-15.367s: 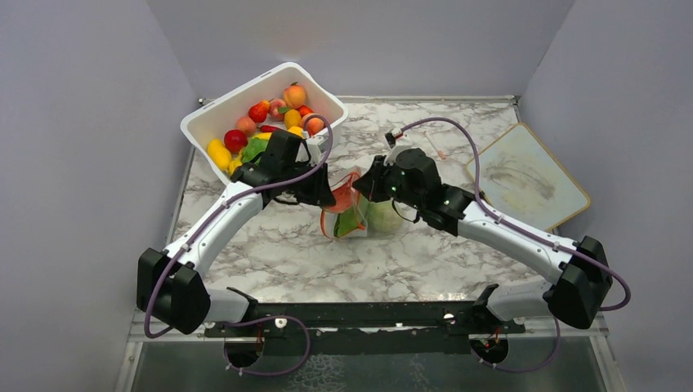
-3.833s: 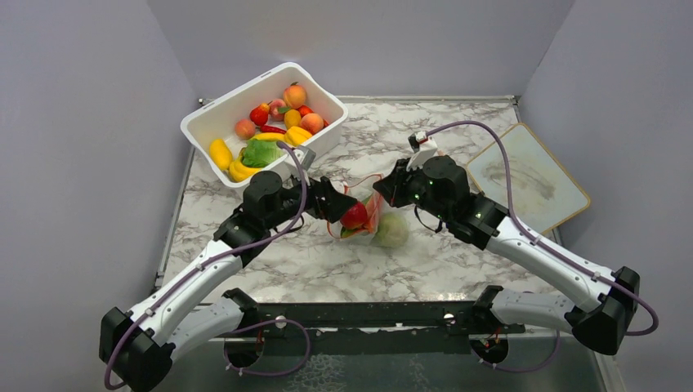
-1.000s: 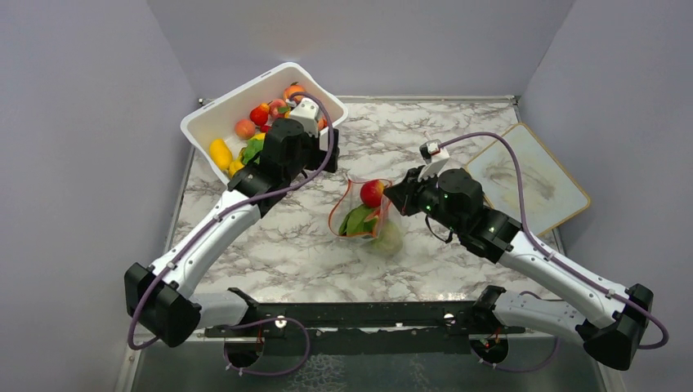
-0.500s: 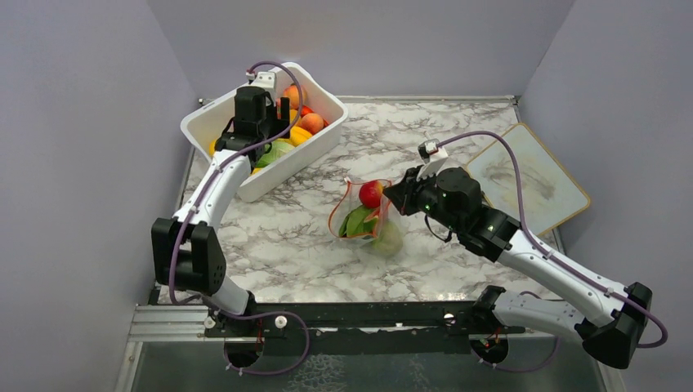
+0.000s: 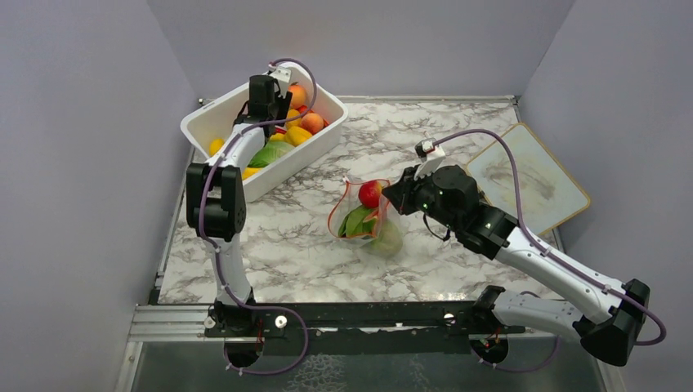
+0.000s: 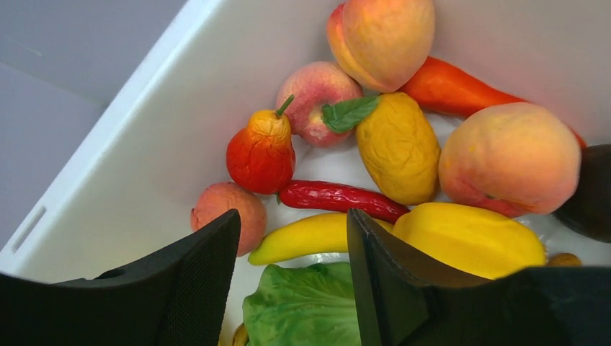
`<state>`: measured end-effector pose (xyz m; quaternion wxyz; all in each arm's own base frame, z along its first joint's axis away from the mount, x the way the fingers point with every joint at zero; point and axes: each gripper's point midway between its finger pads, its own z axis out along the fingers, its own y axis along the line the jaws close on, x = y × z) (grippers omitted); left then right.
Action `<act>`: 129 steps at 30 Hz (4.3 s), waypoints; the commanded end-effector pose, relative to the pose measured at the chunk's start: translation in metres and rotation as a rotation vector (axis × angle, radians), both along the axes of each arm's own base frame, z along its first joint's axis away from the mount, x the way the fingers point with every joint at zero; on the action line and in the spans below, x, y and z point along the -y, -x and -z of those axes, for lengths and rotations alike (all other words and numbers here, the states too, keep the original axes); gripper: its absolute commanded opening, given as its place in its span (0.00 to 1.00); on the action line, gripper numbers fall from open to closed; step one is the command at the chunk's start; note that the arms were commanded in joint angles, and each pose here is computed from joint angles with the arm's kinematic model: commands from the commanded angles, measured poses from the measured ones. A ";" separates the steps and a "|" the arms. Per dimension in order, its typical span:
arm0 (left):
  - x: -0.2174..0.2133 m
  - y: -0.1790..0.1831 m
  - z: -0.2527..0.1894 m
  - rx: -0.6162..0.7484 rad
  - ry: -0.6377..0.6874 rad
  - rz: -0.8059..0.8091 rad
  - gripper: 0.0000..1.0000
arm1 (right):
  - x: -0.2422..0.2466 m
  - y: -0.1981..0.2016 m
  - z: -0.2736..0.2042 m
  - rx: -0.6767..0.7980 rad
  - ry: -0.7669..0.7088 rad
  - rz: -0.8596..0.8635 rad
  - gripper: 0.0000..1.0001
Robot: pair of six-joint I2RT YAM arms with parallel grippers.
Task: Place the food in the zip-top bag and seal the zipper
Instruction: Pick up the fake fruit from the bin, then place the fake fruit in the zipper food storage bag.
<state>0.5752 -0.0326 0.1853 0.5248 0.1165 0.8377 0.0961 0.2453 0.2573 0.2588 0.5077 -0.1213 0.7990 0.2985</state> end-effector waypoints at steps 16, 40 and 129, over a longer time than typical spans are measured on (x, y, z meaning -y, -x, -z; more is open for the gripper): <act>-0.040 -0.058 0.054 -0.046 -0.235 -0.107 0.52 | 0.004 -0.004 -0.018 0.027 0.015 0.020 0.01; -0.057 -0.081 0.087 -0.080 -0.248 -0.123 0.54 | 0.012 -0.010 -0.034 0.078 0.039 0.055 0.01; 0.213 0.396 -0.132 -0.131 1.033 1.000 0.20 | -0.019 -0.010 -0.018 -0.057 -0.044 0.012 0.01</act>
